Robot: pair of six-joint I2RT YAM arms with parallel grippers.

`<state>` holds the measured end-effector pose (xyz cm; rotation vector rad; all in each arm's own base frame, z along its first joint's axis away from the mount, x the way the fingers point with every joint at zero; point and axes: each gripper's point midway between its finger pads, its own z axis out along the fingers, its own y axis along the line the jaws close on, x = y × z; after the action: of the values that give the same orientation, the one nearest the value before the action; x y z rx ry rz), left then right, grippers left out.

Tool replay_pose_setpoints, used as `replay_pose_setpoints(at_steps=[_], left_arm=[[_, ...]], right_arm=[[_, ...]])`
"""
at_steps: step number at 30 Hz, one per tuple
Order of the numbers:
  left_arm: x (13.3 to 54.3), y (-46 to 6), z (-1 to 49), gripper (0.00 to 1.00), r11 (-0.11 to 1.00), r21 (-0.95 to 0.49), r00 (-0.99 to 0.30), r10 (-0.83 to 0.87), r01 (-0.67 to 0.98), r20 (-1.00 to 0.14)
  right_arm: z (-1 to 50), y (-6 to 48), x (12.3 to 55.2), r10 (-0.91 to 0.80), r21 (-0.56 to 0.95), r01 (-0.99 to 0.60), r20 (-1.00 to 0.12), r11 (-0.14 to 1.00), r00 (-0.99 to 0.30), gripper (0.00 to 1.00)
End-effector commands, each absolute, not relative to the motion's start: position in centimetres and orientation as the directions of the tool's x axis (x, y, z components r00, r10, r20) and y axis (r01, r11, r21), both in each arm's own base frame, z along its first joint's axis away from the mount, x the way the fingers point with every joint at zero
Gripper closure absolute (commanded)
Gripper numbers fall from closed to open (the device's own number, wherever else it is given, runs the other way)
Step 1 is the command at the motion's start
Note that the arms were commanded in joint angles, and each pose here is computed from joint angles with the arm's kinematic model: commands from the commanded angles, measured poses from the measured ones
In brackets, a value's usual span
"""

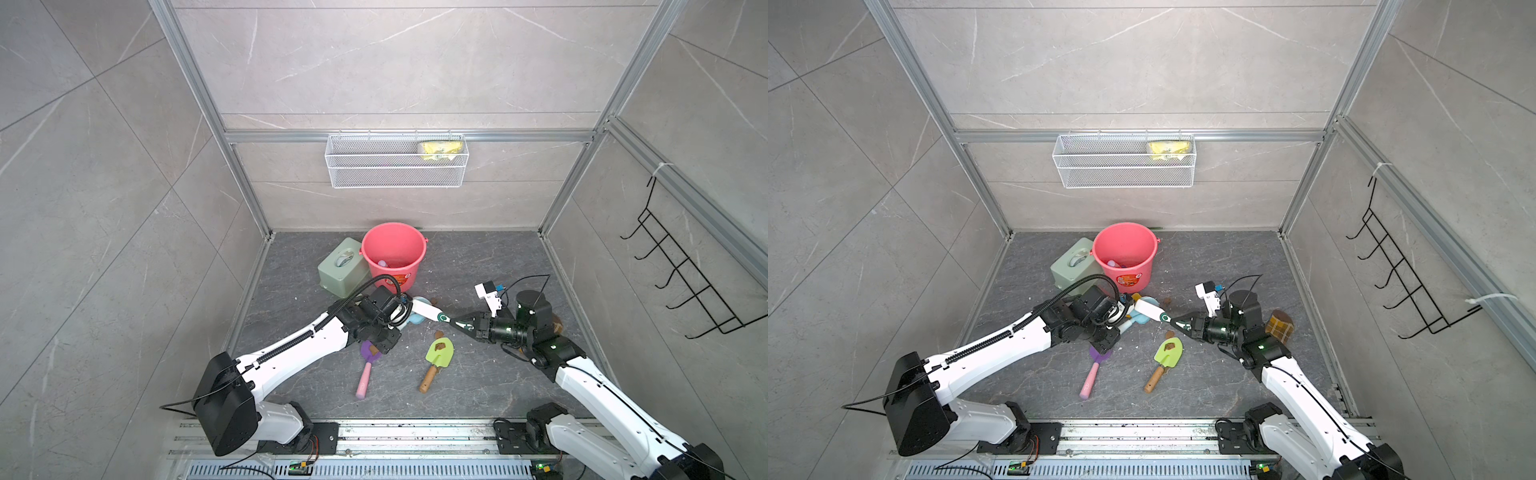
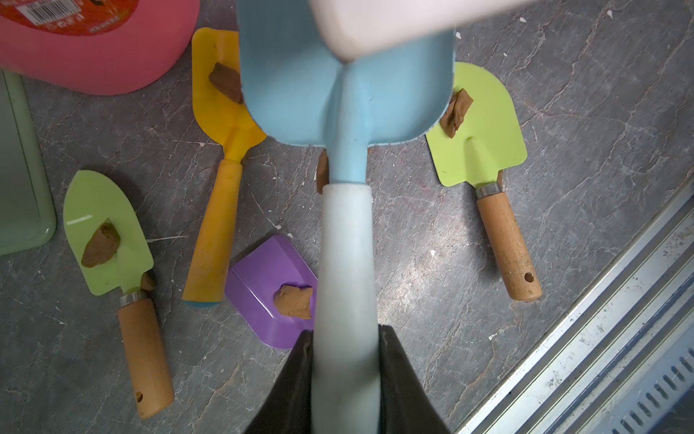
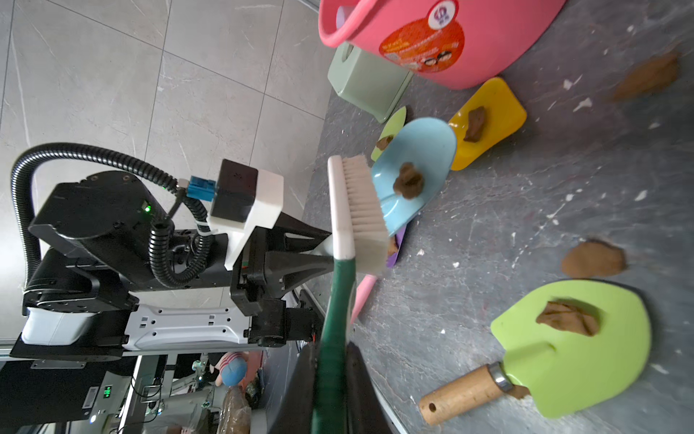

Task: Brush the soil off the hand trowel and place it into the bucket
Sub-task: Brush off the soil from the hand trowel.

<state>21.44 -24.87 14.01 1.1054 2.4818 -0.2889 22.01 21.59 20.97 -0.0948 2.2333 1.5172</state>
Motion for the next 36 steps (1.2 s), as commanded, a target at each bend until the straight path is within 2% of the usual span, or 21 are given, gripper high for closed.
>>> replay_pose_setpoints(at_steps=[1,5,13,22,30,36], left_arm=[[22.3,-26.3,16.2,1.00,0.665,-0.052,-0.592,0.623,0.745,-0.512],[22.3,-26.3,16.2,1.00,0.664,-0.053,-0.592,0.623,0.746,-0.511],[22.3,-26.1,16.3,1.00,0.668,-0.049,-0.591,0.620,0.743,-0.515],[22.5,-26.1,16.4,1.00,0.672,-0.044,-0.591,0.616,0.739,-0.521],[22.4,-26.3,16.3,1.00,0.667,-0.053,-0.590,0.616,0.743,-0.522],[22.4,-26.3,16.4,1.00,0.666,-0.053,-0.587,0.613,0.744,-0.528]], right_arm=[[20.6,22.8,22.0,0.176,0.879,-0.306,-0.389,0.366,-0.904,1.00],[19.9,22.8,22.6,0.167,0.865,-0.306,-0.396,0.397,-0.903,1.00],[20.4,19.4,25.5,0.220,0.841,-0.280,-0.415,0.463,-0.883,1.00],[23.0,20.1,24.8,0.249,0.870,-0.323,-0.428,0.372,-0.868,1.00],[20.3,22.5,23.8,0.197,0.878,-0.303,-0.393,0.372,-0.898,1.00],[19.4,21.4,24.9,0.192,0.856,-0.295,-0.403,0.424,-0.895,1.00]])
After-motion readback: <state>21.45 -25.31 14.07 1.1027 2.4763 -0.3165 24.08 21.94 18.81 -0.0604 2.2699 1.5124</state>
